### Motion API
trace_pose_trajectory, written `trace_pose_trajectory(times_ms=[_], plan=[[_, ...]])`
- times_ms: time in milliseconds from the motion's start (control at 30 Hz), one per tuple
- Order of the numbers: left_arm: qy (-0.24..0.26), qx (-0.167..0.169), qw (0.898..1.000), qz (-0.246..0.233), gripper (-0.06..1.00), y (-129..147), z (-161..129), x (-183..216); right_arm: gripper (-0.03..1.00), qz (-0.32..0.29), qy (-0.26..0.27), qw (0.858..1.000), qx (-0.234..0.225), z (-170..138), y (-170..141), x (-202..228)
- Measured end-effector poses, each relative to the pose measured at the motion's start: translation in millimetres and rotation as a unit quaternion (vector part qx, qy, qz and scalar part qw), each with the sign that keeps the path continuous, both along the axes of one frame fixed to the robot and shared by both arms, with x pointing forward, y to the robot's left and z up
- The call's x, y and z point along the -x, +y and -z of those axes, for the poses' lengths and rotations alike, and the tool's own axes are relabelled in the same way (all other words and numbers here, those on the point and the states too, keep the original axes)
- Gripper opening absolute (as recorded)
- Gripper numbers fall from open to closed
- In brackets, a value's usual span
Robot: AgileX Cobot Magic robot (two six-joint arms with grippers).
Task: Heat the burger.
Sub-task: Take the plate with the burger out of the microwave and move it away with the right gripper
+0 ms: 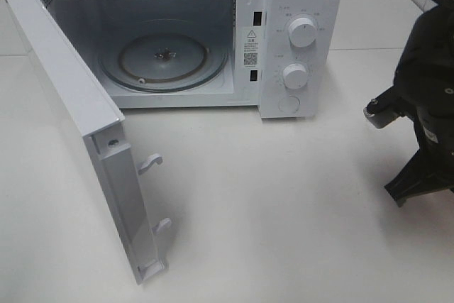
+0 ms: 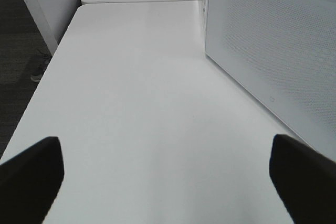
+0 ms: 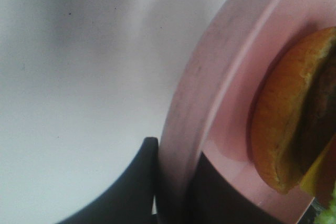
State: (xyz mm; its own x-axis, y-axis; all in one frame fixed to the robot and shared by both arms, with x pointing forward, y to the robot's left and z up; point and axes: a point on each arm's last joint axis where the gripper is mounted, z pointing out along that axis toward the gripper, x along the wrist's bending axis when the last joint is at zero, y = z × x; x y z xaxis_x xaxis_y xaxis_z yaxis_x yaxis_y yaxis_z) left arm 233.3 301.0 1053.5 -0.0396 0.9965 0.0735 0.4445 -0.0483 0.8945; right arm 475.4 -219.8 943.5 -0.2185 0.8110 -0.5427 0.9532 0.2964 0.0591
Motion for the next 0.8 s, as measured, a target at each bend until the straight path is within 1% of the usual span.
trace_pose_trajectory(times_ms=[133, 367, 633, 800], plan=[[0.0, 0.0, 1.0, 0.0, 0.99, 0.0, 0.0, 0.0, 0.1, 0.002, 0.002, 1.0, -0.005, 8.1, -2.1, 5.0], [0.0, 0.0, 1.0, 0.0, 0.99, 0.0, 0.0, 0.0, 0.1, 0.003, 0.037, 0.999, 0.015, 34.7, -3.2, 6.0], [0.0, 0.0, 1.0, 0.0, 0.99, 0.0, 0.0, 0.0, 0.1, 0.004, 0.039, 0.999, 0.02, 52.1, -2.7, 0.9], [0.0, 0.0, 1.0, 0.0, 0.99, 0.0, 0.0, 0.0, 0.1, 0.016, 0.047, 0.999, 0.012, 64.3, -8.6, -3.7]])
